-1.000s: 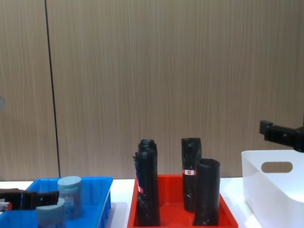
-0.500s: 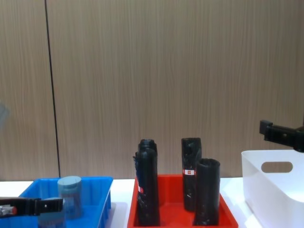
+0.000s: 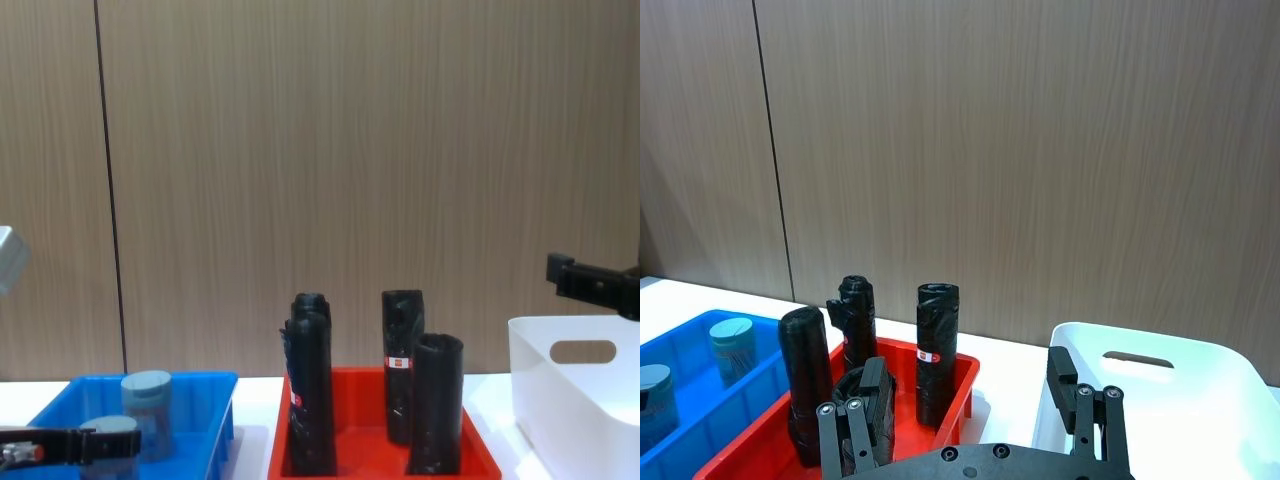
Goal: Pick the cotton swabs from the blue box and place them into the white box.
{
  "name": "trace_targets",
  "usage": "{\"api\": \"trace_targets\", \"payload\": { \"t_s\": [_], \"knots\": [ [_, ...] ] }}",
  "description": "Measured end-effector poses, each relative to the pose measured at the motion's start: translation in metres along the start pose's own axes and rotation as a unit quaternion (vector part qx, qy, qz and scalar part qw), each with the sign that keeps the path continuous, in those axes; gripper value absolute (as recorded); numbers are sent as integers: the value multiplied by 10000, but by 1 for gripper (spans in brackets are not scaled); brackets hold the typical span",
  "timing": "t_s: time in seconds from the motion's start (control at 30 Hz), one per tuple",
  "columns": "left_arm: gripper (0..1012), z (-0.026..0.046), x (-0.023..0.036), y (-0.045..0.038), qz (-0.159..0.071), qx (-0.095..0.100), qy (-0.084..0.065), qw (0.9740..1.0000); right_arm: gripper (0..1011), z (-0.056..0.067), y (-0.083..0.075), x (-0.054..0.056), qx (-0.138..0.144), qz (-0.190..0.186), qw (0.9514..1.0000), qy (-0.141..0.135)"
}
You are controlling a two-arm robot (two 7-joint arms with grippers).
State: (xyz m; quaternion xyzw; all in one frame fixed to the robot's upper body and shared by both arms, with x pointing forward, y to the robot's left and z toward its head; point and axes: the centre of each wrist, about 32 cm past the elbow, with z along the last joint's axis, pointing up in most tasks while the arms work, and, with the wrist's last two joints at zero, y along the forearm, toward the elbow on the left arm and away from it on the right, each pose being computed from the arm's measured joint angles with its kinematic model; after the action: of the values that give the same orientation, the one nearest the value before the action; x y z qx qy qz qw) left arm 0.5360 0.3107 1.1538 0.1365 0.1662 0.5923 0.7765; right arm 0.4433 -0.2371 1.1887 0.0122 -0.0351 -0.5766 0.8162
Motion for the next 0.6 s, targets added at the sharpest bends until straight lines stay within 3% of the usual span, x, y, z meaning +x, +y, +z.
{"api": "trace_targets", "payload": {
  "t_s": [0.37,0.6],
  "knots": [
    [1000,-20,26,-76,-132,21,-25,9999,1002,0,0,0,0,0,10000,0],
    [857,-32,31,-120,-197,25,-43,9998,1002,0,0,0,0,0,10000,0]
  ]
}}
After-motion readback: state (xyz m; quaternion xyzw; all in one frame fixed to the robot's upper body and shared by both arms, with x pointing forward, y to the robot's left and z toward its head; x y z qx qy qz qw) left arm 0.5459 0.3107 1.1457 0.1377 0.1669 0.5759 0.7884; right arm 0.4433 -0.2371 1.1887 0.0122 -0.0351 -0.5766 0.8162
